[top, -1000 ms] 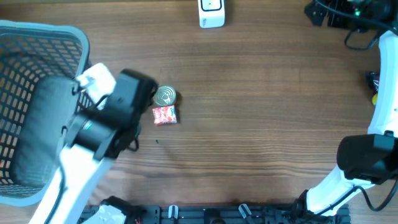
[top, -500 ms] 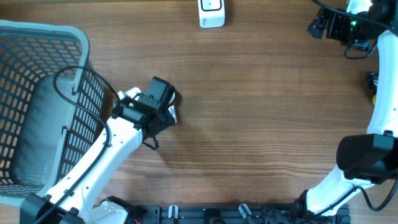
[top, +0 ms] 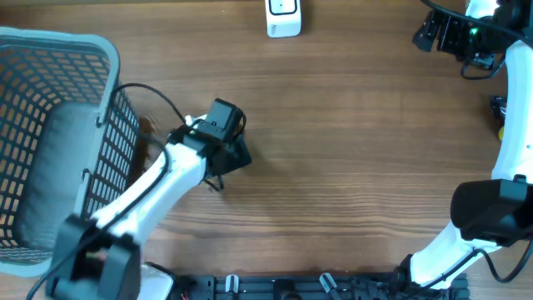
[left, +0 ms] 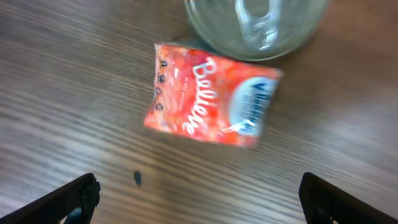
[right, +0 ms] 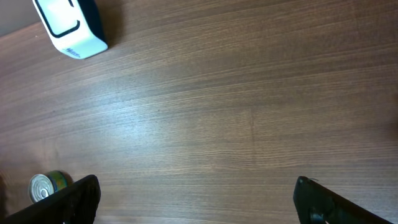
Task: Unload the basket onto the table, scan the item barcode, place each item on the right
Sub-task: 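Lower the left gripper onto the pink tissue pack and grasp it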
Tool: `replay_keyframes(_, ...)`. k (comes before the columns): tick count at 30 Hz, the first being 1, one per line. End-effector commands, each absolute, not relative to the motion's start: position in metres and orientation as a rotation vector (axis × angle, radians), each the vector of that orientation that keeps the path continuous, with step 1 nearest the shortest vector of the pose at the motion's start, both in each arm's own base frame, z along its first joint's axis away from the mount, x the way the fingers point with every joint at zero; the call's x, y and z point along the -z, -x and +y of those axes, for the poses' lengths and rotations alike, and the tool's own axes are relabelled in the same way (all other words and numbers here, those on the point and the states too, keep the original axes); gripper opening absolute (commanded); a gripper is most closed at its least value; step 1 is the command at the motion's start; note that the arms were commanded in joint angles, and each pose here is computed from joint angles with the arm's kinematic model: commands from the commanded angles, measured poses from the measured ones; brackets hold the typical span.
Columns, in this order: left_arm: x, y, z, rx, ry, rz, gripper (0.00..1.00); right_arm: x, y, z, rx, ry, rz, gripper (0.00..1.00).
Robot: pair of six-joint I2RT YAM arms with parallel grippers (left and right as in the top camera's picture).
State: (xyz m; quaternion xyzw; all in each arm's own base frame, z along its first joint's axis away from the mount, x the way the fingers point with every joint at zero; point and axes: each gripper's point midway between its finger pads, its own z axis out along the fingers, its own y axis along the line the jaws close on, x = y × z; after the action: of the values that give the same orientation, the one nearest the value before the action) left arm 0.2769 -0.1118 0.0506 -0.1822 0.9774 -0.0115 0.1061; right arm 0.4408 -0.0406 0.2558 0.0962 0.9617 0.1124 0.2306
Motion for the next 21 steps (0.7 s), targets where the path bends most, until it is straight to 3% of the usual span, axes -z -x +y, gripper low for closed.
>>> replay_keyframes(1, -0.021, -0.275, -0.098, -0.088, 0.447, 2.966, 1.0, -0.248, -0.443, -0.041, -0.302, -0.285, 2.663, 1.0)
replay_keyframes(21, -0.005, -0.307, -0.103, -0.012, 0.348, 2.911, 1.0, -0.249, -0.444, -0.041, -0.304, -0.293, 2.659, 1.0)
